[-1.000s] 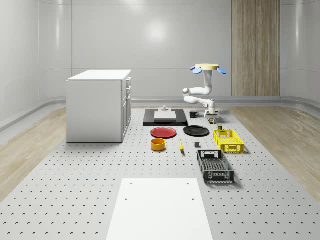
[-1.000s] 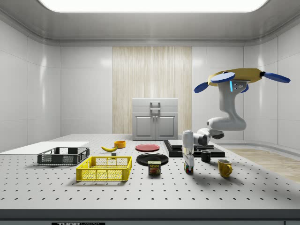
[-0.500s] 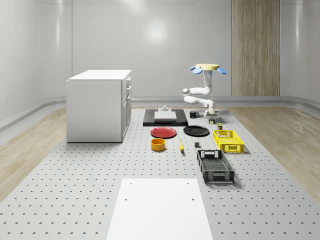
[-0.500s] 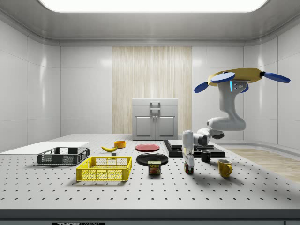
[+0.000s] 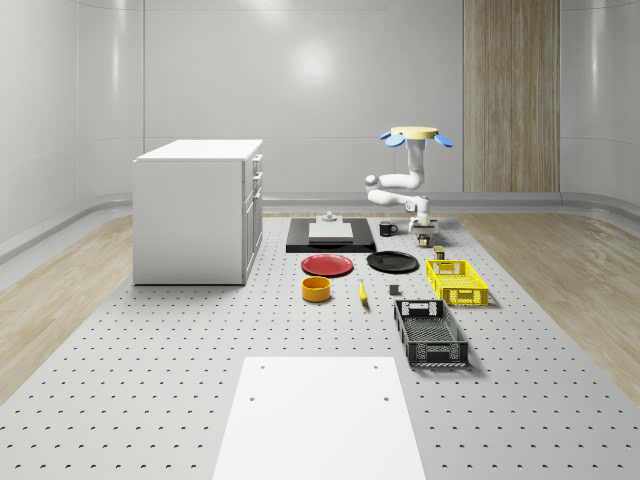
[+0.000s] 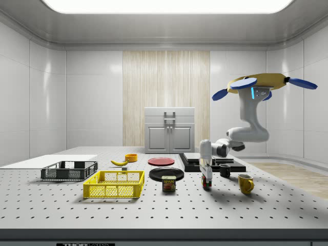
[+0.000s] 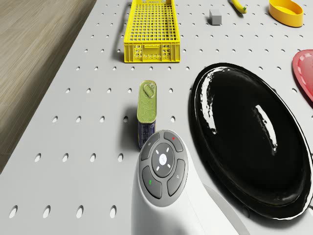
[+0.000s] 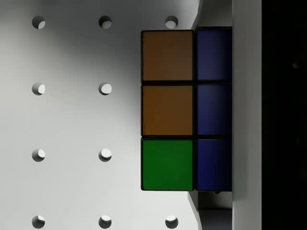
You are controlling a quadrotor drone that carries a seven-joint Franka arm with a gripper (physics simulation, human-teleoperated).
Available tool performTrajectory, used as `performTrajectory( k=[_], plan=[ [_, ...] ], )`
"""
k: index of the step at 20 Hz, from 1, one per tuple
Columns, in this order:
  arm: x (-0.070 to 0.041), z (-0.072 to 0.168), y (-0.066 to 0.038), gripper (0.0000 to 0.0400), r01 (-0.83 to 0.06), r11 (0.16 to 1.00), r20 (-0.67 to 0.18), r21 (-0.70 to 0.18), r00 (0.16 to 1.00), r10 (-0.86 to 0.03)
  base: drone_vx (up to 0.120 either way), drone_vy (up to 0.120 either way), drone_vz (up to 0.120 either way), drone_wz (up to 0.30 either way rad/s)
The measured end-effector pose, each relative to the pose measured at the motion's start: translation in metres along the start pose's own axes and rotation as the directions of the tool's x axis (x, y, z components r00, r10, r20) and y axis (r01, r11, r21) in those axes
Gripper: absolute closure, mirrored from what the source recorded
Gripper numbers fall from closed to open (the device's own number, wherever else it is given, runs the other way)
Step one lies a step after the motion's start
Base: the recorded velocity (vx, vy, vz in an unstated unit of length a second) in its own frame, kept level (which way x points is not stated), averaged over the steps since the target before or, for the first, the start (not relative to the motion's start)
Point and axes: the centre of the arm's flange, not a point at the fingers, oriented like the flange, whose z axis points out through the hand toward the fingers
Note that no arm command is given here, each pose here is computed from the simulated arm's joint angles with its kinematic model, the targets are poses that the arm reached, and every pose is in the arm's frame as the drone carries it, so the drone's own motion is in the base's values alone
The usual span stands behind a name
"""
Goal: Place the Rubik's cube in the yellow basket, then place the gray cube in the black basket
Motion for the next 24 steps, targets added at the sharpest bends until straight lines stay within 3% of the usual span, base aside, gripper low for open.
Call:
performTrajectory(
  k=[12, 17, 20, 24],
  plan=[
    [0.0, -0.019, 0.0, 0.0075, 0.0, 1.0, 0.0, 0.0, 1.0, 0.0, 0.0, 0.0, 0.12, 0.0],
    [0.0, -0.021, 0.0, 0.0075, 0.0, 1.0, 0.0, 0.0, 1.0, 0.0, 0.12, 0.0, 0.12, 0.0],
    [0.0, -0.021, 0.0, 0.0075, 0.0, 1.0, 0.0, 0.0, 1.0, 0.0, 0.12, 0.013, 0.013, 0.0],
    [0.0, -0.021, 0.0, 0.0075, 0.0, 1.0, 0.0, 0.0, 1.0, 0.0, 0.12, 0.12, 0.0, 0.0]
  ],
)
